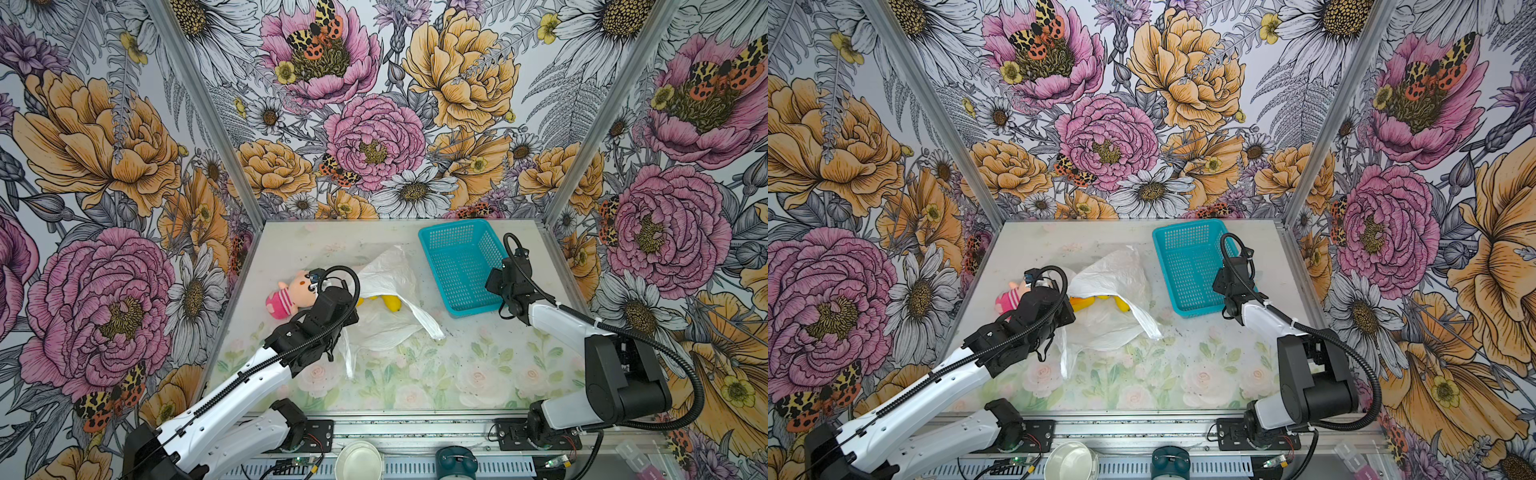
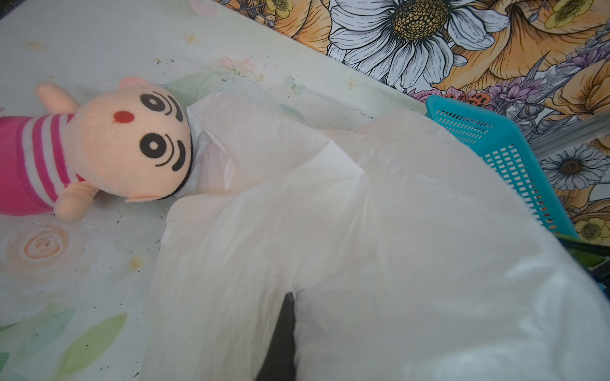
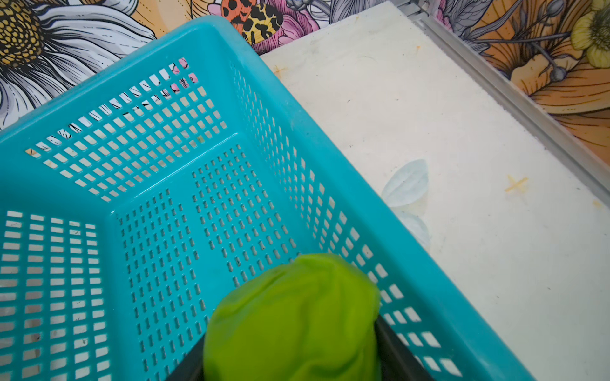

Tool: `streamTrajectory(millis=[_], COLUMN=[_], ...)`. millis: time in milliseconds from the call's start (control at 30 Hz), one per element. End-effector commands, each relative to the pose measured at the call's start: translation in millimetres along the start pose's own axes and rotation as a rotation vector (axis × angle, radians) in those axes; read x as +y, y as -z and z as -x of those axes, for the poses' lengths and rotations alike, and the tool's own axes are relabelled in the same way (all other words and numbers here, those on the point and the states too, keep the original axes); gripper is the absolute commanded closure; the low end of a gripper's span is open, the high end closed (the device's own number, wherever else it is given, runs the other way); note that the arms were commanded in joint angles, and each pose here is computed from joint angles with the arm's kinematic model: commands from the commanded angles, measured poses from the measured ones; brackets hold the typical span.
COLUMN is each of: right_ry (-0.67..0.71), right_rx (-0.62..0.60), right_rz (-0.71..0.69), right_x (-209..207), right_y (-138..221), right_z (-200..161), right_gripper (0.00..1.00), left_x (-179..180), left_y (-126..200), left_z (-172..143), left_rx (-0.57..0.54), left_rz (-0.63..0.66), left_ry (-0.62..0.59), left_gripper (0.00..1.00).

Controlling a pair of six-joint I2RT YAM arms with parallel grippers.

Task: Untie the knot of the plastic bag and take out the fruit
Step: Place the fruit in the basket.

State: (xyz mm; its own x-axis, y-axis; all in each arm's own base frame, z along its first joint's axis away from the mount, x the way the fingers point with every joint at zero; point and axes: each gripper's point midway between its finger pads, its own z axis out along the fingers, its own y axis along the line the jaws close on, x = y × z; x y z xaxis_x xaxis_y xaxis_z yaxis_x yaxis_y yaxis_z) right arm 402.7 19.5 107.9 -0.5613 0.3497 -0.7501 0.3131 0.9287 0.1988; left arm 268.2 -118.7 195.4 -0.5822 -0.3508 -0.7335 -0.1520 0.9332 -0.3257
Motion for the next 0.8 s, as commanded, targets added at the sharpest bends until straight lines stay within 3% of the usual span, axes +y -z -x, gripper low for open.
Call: streamTrajectory(millis=[0,100,500,767], right_ry=[-0.017,-0.014,0.04,0.043], right_rx=[0.052,0.053,0.135,0.149], right_rz=[-0.019,-0.013,-0.014,-0.009], right_x=[-6,-5,8,10], right_y=[-4,-5,-30,-34], right_z=[-11,-10,-7,-7], right_gripper=[0.38,0.32,0.35,0.24], left_x=[1,-1,0,2], left_y=[-1,1,2,1], left_z=[-1,-1,1,1], left_rx=[0.001,0.009,-0.002,-0.004], left_rz=[-0.007,-0.024,-0.021,-0.015], left_ry=[-0.004,0.001,0.004,0.003], left_gripper=[1.0,1.0,1.0,1.0])
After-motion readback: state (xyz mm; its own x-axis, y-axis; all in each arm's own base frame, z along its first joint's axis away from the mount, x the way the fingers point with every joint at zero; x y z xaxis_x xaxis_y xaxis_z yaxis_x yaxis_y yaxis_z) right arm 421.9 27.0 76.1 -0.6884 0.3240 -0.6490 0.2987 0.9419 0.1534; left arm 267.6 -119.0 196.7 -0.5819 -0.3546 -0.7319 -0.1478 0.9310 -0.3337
